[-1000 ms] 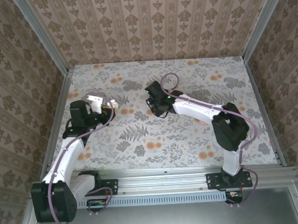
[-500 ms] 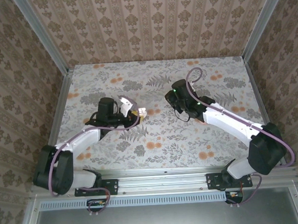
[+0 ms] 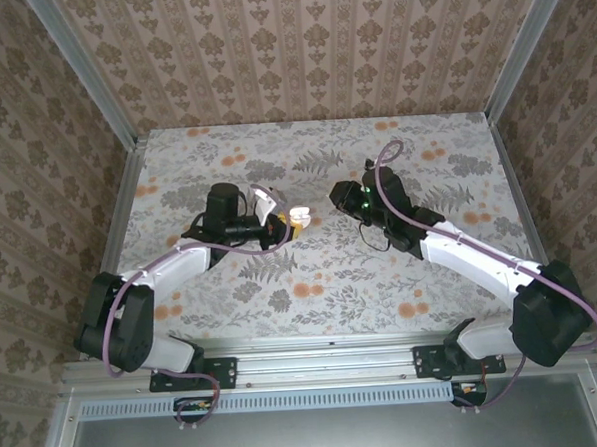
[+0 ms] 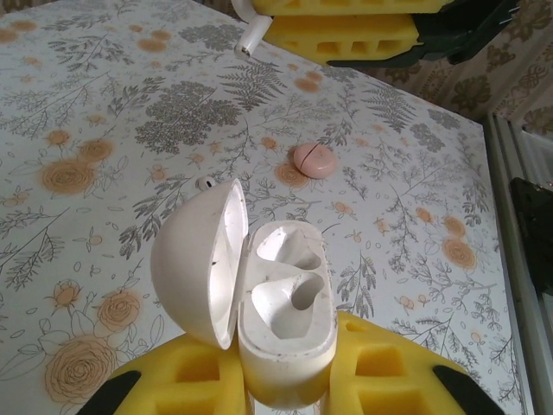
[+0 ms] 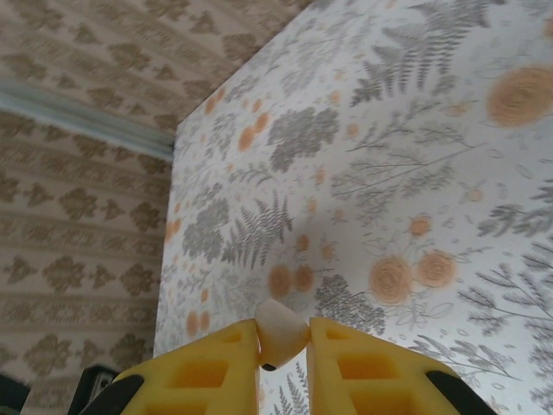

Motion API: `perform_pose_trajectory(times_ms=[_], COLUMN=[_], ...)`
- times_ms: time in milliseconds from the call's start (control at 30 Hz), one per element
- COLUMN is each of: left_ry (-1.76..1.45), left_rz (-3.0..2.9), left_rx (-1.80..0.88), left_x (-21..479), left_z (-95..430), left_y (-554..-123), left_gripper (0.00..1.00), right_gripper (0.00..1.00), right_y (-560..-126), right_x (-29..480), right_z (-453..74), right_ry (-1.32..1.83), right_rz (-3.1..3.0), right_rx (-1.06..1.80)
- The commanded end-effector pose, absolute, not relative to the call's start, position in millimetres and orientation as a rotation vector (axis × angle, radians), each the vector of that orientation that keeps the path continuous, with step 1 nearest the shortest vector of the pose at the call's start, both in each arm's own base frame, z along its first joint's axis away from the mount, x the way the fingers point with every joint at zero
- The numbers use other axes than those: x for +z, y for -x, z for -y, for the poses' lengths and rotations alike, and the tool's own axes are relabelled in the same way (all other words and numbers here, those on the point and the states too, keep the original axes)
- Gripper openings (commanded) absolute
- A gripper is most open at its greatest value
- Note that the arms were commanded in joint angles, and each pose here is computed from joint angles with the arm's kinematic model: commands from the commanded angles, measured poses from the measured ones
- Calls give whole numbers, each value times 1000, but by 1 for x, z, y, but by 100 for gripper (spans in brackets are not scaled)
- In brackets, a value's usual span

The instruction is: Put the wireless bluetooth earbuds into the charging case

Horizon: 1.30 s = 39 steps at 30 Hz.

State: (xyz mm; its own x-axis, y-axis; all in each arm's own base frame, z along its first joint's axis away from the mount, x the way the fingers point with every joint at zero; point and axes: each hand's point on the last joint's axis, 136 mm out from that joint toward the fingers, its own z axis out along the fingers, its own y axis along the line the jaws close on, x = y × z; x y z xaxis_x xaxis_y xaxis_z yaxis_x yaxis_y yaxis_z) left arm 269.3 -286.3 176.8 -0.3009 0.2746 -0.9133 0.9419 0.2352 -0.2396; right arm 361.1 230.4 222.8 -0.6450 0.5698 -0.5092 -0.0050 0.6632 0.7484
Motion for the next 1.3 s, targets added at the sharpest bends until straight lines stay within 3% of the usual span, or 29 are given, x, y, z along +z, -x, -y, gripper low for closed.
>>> perform_pose_trajectory(times_ms=[0,767,1267], left_ry=[-1188,-1256,-1272], left_rz=[-1646,-1608,-1605], left_rx=[-1114,-1126,-1128], left_x=[191,199,198], left_z=[293,294,294], left_y=[-267,-260,-259], left_gripper=[6,6,6], right_gripper=[20,24,20], right_y=[-356,-315,-302], right_x=[255,253,260], right_z=[-249,-281,-288], right_ry=[-187,555,714], right_rz=[-2003,-1913,-1869], right_rx=[1047,929,934])
